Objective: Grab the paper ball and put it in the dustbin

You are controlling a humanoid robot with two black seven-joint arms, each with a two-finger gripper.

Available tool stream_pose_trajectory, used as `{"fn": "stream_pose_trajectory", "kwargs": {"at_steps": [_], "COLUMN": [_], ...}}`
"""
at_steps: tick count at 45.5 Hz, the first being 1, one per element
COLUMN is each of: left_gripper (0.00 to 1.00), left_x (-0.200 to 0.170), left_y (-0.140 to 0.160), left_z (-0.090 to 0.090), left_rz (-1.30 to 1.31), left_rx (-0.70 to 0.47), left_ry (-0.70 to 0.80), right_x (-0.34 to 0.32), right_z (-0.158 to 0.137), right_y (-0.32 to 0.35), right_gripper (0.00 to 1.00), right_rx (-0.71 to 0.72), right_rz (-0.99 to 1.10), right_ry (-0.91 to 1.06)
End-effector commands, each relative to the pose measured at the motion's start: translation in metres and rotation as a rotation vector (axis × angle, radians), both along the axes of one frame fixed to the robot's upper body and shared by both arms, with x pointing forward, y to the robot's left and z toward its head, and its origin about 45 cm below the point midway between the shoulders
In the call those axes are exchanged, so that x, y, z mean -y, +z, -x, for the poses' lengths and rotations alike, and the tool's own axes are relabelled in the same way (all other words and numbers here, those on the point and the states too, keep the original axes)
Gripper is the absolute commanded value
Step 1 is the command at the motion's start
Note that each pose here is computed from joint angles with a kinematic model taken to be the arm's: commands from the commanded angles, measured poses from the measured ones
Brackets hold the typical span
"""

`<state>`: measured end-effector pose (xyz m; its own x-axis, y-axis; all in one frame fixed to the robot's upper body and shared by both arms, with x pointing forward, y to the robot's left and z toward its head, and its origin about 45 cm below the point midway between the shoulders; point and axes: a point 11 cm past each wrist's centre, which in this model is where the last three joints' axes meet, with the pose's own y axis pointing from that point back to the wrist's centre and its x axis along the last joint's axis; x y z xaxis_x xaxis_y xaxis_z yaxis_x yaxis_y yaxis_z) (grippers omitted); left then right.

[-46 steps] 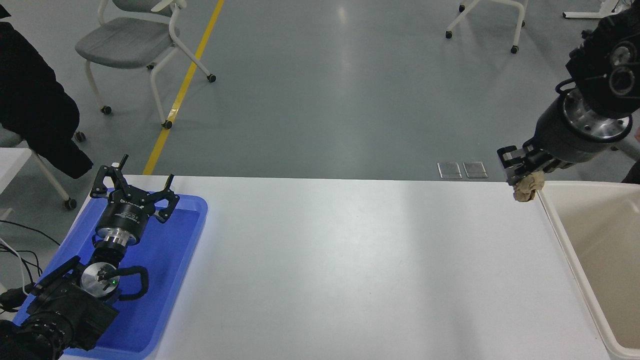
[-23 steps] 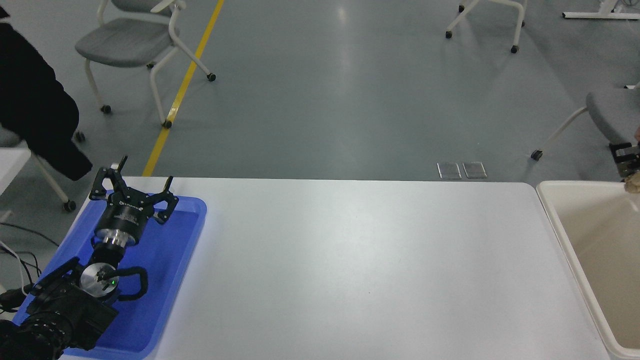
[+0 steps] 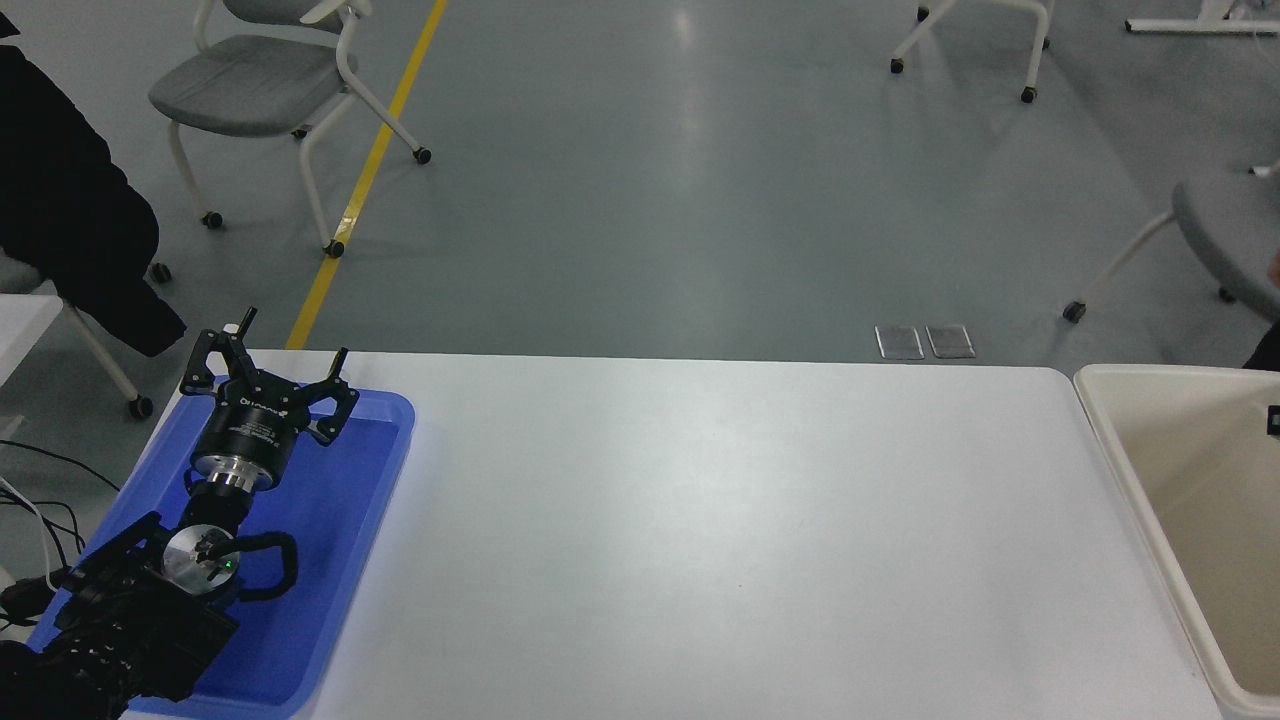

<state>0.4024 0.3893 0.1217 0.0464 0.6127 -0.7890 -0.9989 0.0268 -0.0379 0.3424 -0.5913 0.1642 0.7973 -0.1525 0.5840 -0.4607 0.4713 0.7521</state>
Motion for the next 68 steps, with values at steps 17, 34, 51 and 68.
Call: {"fn": "stream_pose_trajectory", "kwargs": {"at_steps": [17, 34, 51, 68], "left_gripper": [1.00, 1.00, 1.00, 1.00], "left_x": [-0.001, -0.001, -0.001, -0.001], "left_y": [0.000, 0.000, 0.000, 0.000], "left_z": [0.000, 0.000, 0.001, 0.001], "left_rz": [-0.001, -0.001, -0.001, -0.001], "left_rx": [0.000, 0.000, -0.001, -0.001], "left_ry": [0.001, 0.001, 0.001, 0.001], "right_x": [-0.021, -0.019, -0.028, -0.084], "right_z": [0.025, 0.024, 0.003, -0.067], "right_y": [-0.065, -0.062, -0.049, 0.009], "right_gripper": [0.75, 1.00, 1.00, 1.00], "right_rx": [0.180, 0.216, 0.429, 0.831], "right_rz": [-0.144, -0.173, -0.375, -1.008], "right_ry": [-0.136, -0.170, -0.335, -0.601]}}
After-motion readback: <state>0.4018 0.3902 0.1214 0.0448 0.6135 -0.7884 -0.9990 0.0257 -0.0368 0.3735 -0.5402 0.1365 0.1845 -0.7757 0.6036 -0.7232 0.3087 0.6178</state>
